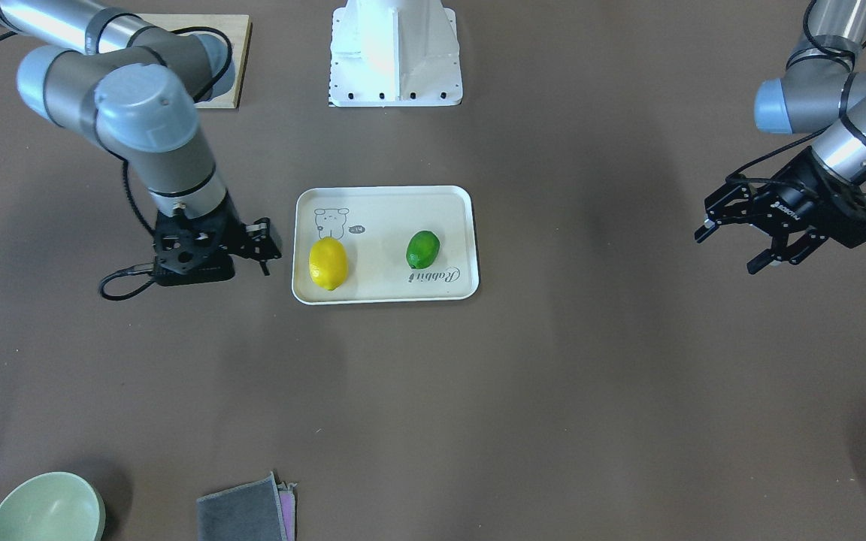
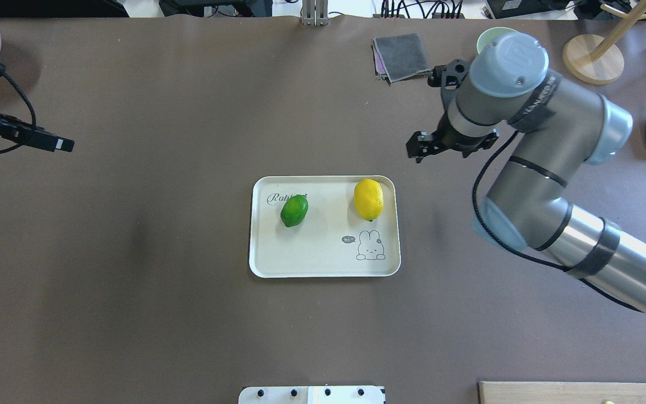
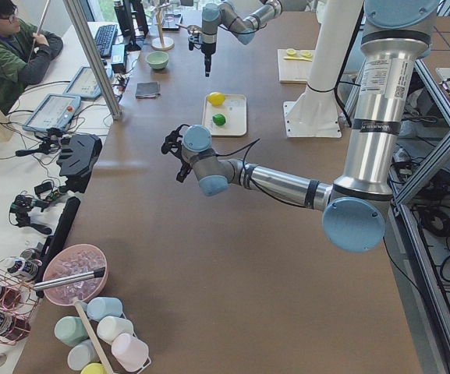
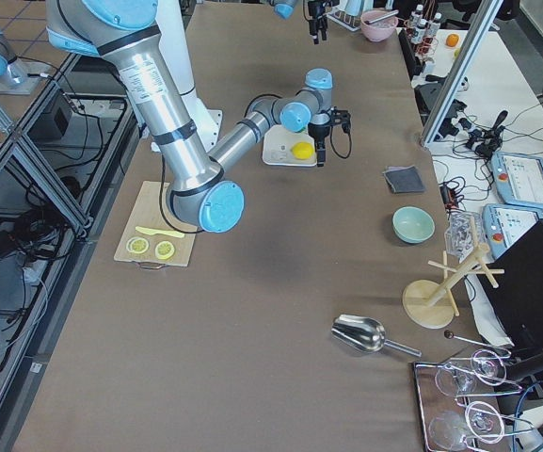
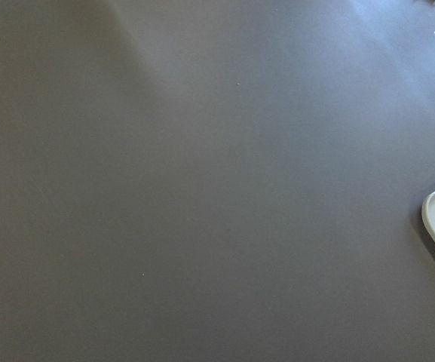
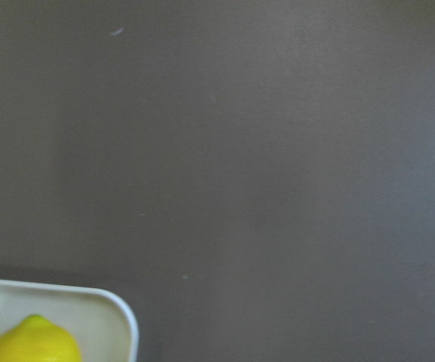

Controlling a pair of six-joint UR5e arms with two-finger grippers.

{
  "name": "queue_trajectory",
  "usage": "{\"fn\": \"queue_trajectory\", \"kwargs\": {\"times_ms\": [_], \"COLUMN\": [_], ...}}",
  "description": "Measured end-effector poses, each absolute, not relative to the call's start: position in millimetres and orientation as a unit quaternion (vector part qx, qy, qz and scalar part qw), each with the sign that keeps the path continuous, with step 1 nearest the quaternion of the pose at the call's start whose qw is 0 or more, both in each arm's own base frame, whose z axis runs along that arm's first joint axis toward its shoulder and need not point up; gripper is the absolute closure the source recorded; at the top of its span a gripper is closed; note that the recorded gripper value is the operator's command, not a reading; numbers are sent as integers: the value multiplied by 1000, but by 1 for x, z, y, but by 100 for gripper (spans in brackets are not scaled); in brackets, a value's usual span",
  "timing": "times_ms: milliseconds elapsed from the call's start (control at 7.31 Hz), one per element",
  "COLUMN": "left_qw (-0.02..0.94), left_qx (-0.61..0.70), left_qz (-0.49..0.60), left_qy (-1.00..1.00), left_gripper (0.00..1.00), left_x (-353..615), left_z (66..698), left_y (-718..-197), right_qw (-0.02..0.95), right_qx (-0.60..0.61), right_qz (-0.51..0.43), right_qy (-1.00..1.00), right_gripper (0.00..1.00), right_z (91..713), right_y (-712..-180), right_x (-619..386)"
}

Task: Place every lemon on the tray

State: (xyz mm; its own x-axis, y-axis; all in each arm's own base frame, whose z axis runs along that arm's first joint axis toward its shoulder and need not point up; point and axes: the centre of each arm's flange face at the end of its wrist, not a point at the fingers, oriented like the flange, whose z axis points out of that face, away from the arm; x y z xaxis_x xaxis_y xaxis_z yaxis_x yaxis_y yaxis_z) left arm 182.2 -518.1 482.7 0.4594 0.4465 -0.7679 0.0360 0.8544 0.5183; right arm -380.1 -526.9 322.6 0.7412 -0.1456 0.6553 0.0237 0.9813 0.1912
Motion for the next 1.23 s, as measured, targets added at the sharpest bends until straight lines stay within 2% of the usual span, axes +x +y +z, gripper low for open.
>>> {"fn": "queue_trajectory", "kwargs": {"times_ms": [410, 547, 957, 1231], "left_qw": [853, 866, 898, 913], "left_qx": [242, 219, 144, 137], "left_qz": [151, 158, 105, 96], "left_qy": [436, 421, 402, 371], "left_gripper": [1, 1, 1, 1], "left_x": [72, 31, -41, -51], "left_z": [546, 562, 630, 647], "left_y": [-539, -544, -513, -503], "right_qw": [937, 937, 948, 945], "right_qx": [99, 91, 41, 34], "right_qz": [-106, -117, -85, -47], "right_qy": [-319, -316, -303, -323], "right_gripper": [0, 0, 0, 0], "right_z": [435, 481, 590, 606], "right_y": [-552, -545, -484, -464], "right_x": [-210, -144, -28, 18]}}
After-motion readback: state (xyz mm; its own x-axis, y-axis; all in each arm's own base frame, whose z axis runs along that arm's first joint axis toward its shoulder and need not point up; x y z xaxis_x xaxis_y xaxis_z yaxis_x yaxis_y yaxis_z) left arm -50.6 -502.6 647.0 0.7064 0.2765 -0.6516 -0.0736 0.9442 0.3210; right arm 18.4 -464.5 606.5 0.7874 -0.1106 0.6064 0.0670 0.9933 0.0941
